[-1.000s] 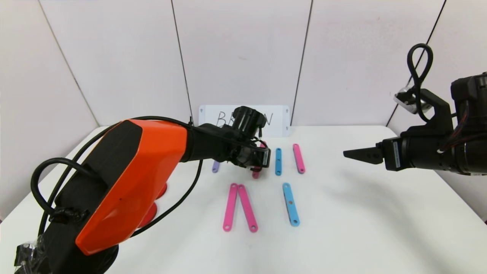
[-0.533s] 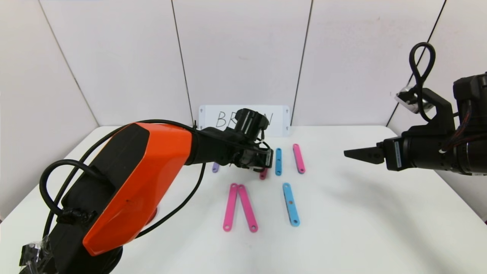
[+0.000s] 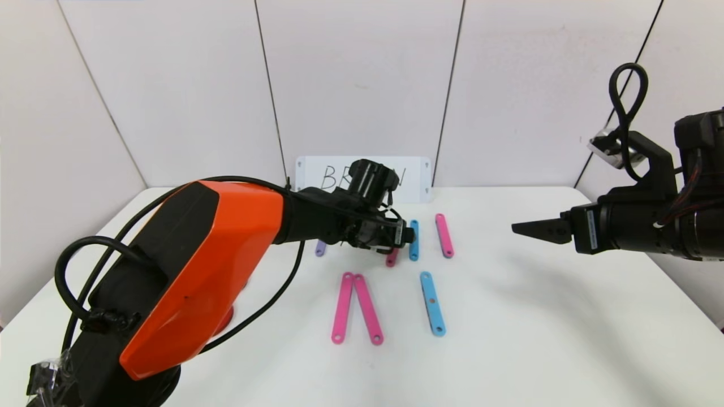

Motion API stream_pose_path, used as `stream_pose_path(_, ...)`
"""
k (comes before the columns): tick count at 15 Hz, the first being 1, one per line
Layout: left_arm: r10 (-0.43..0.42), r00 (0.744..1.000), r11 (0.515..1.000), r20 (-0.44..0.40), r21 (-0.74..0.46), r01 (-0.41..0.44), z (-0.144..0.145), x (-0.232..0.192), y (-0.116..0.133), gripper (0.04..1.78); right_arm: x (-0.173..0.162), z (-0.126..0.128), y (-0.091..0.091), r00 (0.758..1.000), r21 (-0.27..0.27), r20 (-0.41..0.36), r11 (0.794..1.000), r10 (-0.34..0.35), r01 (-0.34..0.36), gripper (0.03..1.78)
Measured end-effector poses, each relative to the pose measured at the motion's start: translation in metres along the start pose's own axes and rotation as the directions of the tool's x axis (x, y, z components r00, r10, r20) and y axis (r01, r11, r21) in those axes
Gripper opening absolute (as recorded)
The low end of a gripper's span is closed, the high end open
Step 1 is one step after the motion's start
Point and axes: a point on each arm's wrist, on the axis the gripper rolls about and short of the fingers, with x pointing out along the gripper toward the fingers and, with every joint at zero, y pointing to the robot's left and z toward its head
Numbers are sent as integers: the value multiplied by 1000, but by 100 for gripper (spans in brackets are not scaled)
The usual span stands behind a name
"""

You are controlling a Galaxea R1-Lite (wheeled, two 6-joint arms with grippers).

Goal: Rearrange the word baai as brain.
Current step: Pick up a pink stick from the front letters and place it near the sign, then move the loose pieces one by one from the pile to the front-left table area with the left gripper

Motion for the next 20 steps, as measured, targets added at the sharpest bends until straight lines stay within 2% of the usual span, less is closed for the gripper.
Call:
stream_pose_path(5, 1, 999, 1000, 41, -7, -1, 16, -18, 3, 174, 0, 0, 0, 1000, 1, 0, 1000, -1, 1, 174)
stream_pose_path(8, 40, 998, 999, 40, -20, -39, 26, -32, 22, 174, 0, 0, 0, 1000, 1, 0, 1000, 0, 0, 174)
stream_pose_path(13, 165, 986, 983, -23, -83, -166, 41, -60, 78, 174, 1, -1, 0, 1000, 2, -5, 1000, 0, 0, 174)
stream_pose_path(16, 264, 959, 953, -101, -128, -276, 38, -76, 118, 174, 2, -2, -1, 1000, 3, -9, 1000, 0, 0, 174)
stream_pose_path(20, 344, 929, 909, -137, -198, -366, 33, -98, 165, 174, 3, -3, -1, 1000, 6, -16, 1000, -2, 2, 174)
